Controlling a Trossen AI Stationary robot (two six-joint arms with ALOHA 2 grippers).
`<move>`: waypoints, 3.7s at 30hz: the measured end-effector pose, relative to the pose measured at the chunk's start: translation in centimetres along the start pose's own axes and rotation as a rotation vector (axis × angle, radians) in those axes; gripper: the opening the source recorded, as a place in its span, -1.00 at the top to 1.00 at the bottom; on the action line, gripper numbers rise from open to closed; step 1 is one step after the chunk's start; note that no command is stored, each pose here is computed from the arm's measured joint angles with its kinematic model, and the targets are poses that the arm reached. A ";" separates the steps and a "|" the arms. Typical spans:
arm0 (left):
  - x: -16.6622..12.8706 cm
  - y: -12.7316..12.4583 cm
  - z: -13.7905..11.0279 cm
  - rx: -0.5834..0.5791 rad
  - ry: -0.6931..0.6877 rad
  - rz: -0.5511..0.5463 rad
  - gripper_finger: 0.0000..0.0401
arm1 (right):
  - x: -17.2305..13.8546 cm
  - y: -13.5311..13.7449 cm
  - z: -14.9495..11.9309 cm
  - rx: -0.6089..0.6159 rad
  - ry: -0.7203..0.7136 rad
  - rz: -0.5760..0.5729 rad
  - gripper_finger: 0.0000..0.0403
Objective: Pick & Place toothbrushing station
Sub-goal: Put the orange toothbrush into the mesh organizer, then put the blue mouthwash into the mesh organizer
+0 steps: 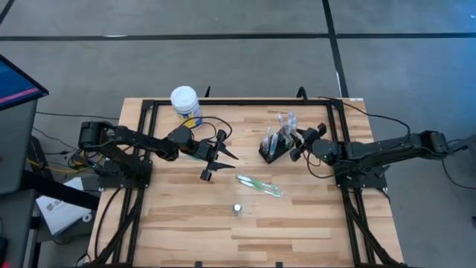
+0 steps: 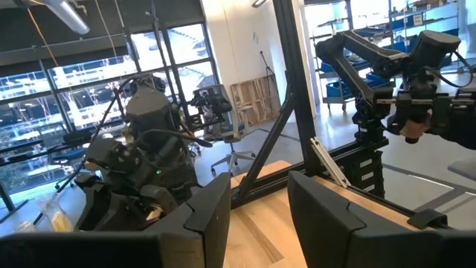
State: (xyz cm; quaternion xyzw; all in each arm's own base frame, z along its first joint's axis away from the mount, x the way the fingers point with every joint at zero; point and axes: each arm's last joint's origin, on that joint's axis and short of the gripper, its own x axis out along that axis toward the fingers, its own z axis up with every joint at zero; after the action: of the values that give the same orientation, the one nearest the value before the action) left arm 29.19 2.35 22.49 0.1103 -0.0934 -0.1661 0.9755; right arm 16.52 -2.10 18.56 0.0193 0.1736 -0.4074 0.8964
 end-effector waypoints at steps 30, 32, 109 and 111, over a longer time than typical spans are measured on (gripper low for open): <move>0.0 0.0 -0.1 -0.084 0.009 -0.002 0.36 | -2.9 -0.8 -0.9 0.001 0.069 0.110 0.14; 0.0 -0.1 -0.2 -0.105 0.022 -0.006 0.36 | -3.2 -0.9 -1.3 0.025 0.103 0.120 0.15; -9.0 -5.1 -7.0 0.133 1.695 0.461 0.24 | -5.9 3.3 -2.1 0.129 0.165 0.521 0.34; -8.9 -5.3 -7.0 0.139 1.693 0.451 0.15 | -5.9 3.3 -2.1 0.129 0.165 0.521 0.34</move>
State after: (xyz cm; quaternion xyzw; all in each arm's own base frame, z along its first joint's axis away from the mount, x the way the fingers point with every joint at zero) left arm 20.83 1.80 13.16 0.2347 0.6318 0.1744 0.7179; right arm 14.78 4.73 18.18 0.1535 0.2089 -0.1704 0.9507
